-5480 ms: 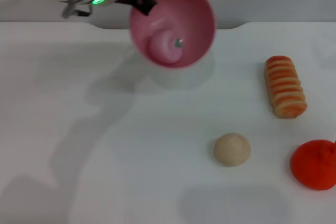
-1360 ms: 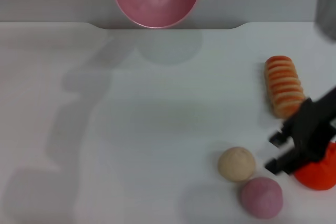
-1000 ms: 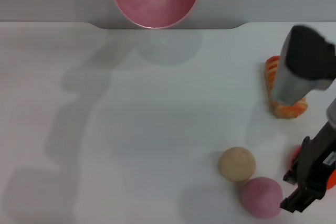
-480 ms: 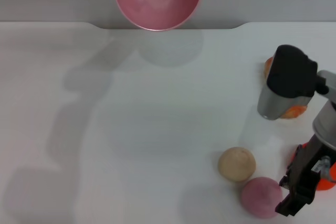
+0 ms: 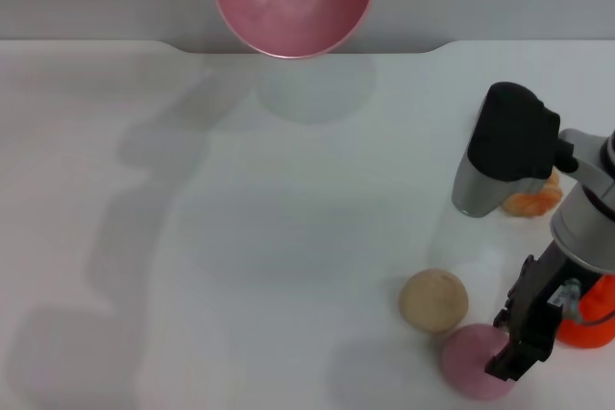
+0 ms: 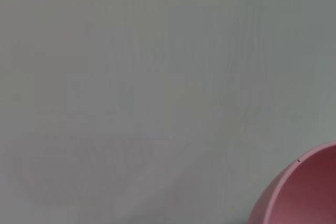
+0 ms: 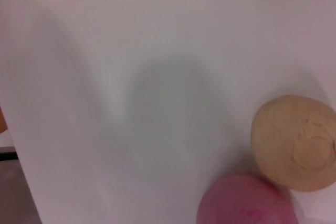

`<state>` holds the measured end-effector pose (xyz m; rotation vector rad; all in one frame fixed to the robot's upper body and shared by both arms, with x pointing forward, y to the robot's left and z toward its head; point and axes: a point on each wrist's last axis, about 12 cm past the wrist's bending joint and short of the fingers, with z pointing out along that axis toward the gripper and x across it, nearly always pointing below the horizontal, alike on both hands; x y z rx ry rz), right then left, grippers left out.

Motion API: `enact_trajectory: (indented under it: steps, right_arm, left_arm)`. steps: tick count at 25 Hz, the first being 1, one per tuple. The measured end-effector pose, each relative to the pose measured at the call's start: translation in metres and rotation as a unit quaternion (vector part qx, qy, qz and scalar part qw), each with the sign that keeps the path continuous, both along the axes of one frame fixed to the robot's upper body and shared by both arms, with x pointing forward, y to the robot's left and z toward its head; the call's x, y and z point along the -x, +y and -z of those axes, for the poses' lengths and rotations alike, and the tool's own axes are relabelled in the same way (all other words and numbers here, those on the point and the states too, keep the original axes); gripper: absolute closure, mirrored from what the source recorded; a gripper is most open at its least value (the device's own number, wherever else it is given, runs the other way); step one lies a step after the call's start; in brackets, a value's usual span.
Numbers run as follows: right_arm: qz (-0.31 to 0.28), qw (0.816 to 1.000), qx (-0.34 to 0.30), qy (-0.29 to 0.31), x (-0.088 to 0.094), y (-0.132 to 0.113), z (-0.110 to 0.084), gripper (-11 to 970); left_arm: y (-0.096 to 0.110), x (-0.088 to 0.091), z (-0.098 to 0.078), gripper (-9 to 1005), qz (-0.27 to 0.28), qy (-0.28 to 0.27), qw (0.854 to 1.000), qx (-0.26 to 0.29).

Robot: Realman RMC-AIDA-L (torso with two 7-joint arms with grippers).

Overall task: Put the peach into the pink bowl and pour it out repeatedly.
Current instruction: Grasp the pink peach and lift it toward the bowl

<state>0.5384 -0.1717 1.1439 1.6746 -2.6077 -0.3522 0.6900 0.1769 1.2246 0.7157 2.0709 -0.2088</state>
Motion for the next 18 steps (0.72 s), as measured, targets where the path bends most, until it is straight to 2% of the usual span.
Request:
enact_trajectory:
  steps: [8, 18]
  right_arm:
    - [0.005, 1.000, 0.007, 0.010, -0.002, 0.001, 0.013, 379]
    - [0.010, 1.000, 0.001, -0.001, -0.008, 0.004, 0.017, 425]
  left_arm:
    - [0.001, 0.001, 0.001, 949, -0.001, 0.000, 1.000, 0.000]
    - [0.000, 0.002, 0.002, 949, 0.001, -0.001, 1.000, -0.003]
